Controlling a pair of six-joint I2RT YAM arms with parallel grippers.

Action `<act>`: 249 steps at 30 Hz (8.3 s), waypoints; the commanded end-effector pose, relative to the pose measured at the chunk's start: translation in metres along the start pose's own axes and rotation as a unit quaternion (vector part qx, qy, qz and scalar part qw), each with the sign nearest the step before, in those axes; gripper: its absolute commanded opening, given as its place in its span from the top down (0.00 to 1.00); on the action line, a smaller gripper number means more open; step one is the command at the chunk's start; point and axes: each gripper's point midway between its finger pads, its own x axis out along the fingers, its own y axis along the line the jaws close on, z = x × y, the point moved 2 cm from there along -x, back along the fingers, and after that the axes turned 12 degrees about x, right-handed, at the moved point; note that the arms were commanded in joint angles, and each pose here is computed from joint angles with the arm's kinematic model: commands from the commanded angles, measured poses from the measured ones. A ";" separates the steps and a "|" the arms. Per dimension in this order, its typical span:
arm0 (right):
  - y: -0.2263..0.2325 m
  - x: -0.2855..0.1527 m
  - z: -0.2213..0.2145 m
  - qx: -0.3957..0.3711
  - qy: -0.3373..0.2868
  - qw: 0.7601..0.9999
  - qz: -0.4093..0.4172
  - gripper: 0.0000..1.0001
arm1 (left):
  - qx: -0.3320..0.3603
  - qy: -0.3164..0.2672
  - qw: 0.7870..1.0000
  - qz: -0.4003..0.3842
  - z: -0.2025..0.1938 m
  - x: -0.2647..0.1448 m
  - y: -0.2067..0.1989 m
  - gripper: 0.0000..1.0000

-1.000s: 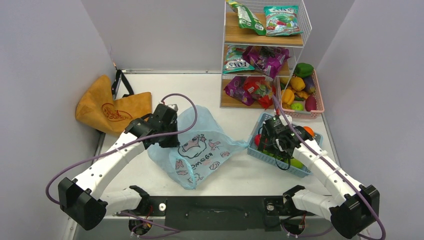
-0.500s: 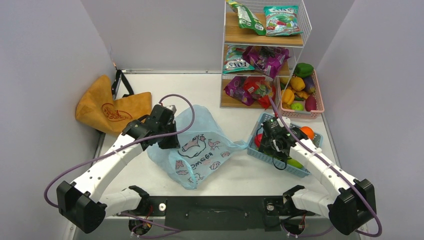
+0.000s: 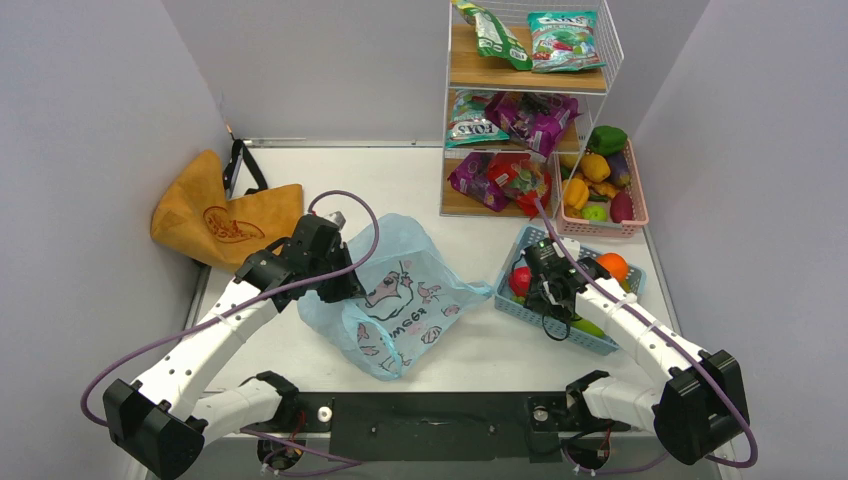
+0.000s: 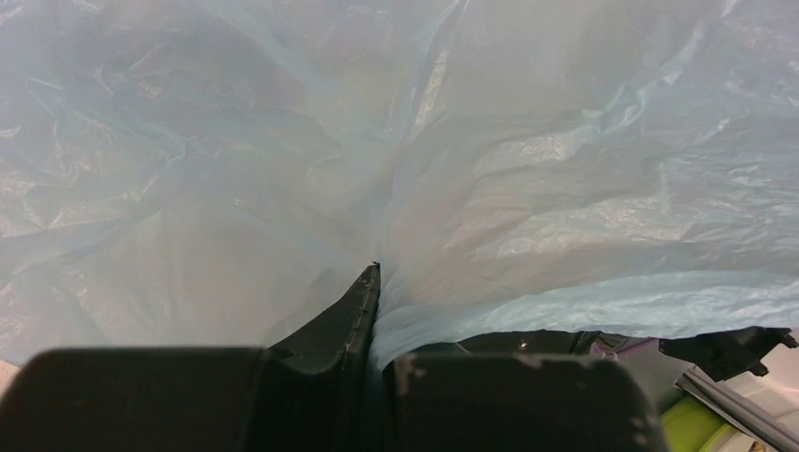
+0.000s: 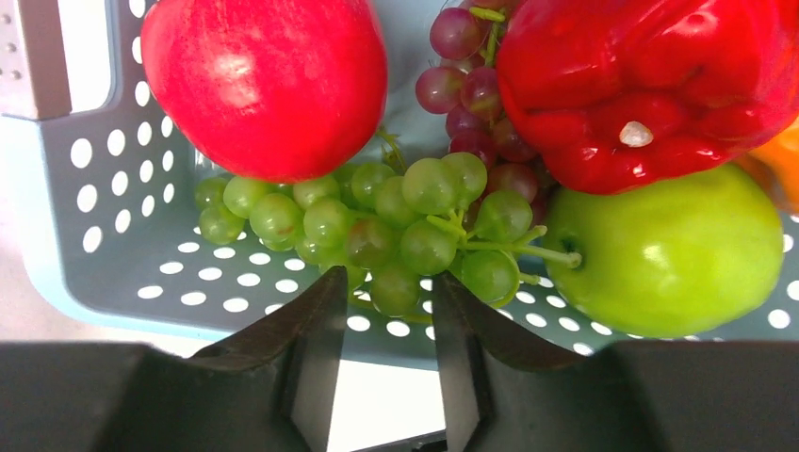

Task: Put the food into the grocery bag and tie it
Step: Pick up the fake fruit from the bin, then place the fake fruit in the grocery bag, then pick up the fake fruit from the bin.

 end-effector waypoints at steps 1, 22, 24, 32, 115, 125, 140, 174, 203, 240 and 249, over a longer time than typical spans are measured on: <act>0.000 0.005 0.005 0.010 -0.017 1.000 -0.004 0.70 | -0.019 -0.026 0.999 -0.033 0.012 -0.002 -0.013 1.00; 0.027 -0.121 0.101 0.031 -0.162 0.980 0.108 1.00 | -0.149 -0.031 0.988 -0.039 0.030 -0.015 -0.031 1.00; 0.029 -0.134 0.110 0.034 -0.177 0.976 0.120 1.00 | -0.166 -0.034 0.984 -0.051 0.034 -0.017 -0.037 1.00; 0.038 -0.179 0.131 0.037 -0.217 0.958 0.182 1.00 | -0.196 -0.052 0.977 -0.069 0.049 -0.015 -0.046 1.00; 0.198 -0.306 0.082 -0.142 -0.149 0.846 0.492 0.11 | -0.292 -0.066 0.935 -0.190 0.083 -0.012 -0.071 1.00; 0.157 -0.283 0.098 -0.138 -0.201 0.883 0.402 0.12 | -0.278 -0.084 0.946 -0.144 0.080 -0.016 -0.054 1.00; 0.038 -0.161 0.098 -0.038 -0.203 0.964 0.165 0.10 | -0.222 -0.100 0.962 -0.123 0.088 -0.033 -0.047 1.00; -0.058 -0.049 0.137 0.207 -0.162 0.964 -0.044 0.00 | -0.142 -0.008 0.981 -0.134 0.046 0.015 -0.092 1.00; -0.101 0.026 0.149 0.329 -0.087 0.933 -0.120 0.03 | -0.122 0.024 0.984 -0.131 0.050 0.013 -0.101 1.00; 0.032 -0.169 0.179 0.194 -0.241 0.903 0.299 1.00 | -0.127 0.012 0.985 -0.119 0.053 0.012 -0.104 1.00; 0.067 -0.253 0.173 0.124 -0.274 0.849 0.435 1.00 | -0.131 0.001 0.984 -0.124 0.054 0.010 -0.104 1.00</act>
